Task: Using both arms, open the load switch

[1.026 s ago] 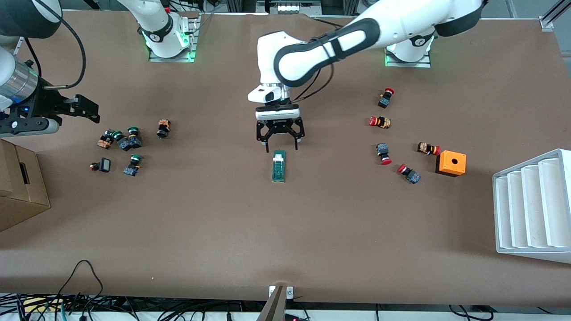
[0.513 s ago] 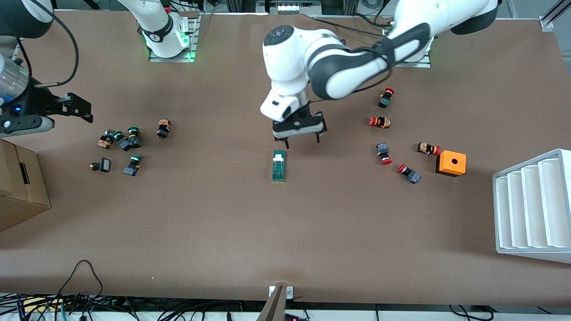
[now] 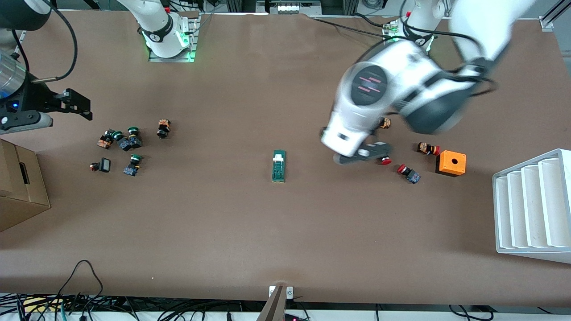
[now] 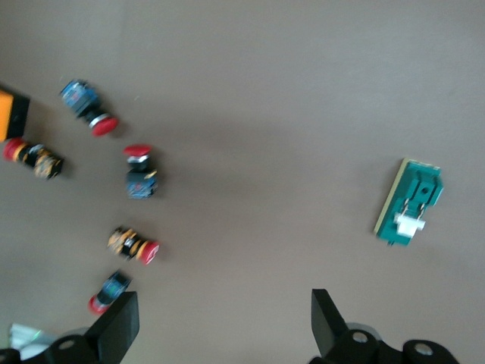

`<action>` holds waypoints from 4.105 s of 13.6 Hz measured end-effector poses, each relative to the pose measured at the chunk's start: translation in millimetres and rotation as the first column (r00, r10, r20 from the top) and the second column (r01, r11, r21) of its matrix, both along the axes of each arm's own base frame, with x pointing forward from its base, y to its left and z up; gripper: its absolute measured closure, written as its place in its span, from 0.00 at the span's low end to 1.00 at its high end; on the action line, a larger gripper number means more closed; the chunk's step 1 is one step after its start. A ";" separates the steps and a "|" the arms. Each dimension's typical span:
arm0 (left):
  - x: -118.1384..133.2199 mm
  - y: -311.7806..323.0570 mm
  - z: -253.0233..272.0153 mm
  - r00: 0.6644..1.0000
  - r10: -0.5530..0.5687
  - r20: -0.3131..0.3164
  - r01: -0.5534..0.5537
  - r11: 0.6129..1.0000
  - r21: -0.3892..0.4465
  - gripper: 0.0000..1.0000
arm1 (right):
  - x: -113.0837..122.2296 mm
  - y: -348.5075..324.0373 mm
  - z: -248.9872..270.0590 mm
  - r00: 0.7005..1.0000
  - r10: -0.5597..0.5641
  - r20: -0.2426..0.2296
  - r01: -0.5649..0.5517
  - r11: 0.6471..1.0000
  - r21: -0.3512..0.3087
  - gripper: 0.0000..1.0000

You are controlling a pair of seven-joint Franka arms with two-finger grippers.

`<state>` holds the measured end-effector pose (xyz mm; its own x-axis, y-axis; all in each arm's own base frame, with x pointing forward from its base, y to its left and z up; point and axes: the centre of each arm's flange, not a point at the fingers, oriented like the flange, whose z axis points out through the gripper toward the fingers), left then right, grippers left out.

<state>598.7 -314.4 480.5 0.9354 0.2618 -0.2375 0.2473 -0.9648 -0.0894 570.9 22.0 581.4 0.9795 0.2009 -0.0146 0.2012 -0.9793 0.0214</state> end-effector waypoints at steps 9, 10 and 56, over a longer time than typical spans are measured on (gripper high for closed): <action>52.0 191.2 35.1 0.994 -0.090 -0.064 0.078 0.981 -0.175 0.00 | 3.2 -0.4 11.4 1.000 0.003 0.021 -0.003 1.000 0.001 0.00; 56.5 211.6 34.3 0.991 -0.120 -0.058 0.107 0.977 -0.187 0.00 | 3.2 -0.5 12.0 1.000 0.003 0.022 -0.003 1.000 0.001 0.00; -27.6 318.2 172.0 0.870 -0.328 0.367 0.350 0.937 0.007 0.00 | 3.4 -9.8 13.9 1.000 -0.013 0.023 0.013 1.000 0.000 0.00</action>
<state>571.0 3.7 652.5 0.9881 -0.0906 0.1244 -0.0915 -0.9958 0.0013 574.2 12.2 595.3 0.9821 0.1881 0.0077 0.1878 -0.9819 0.0258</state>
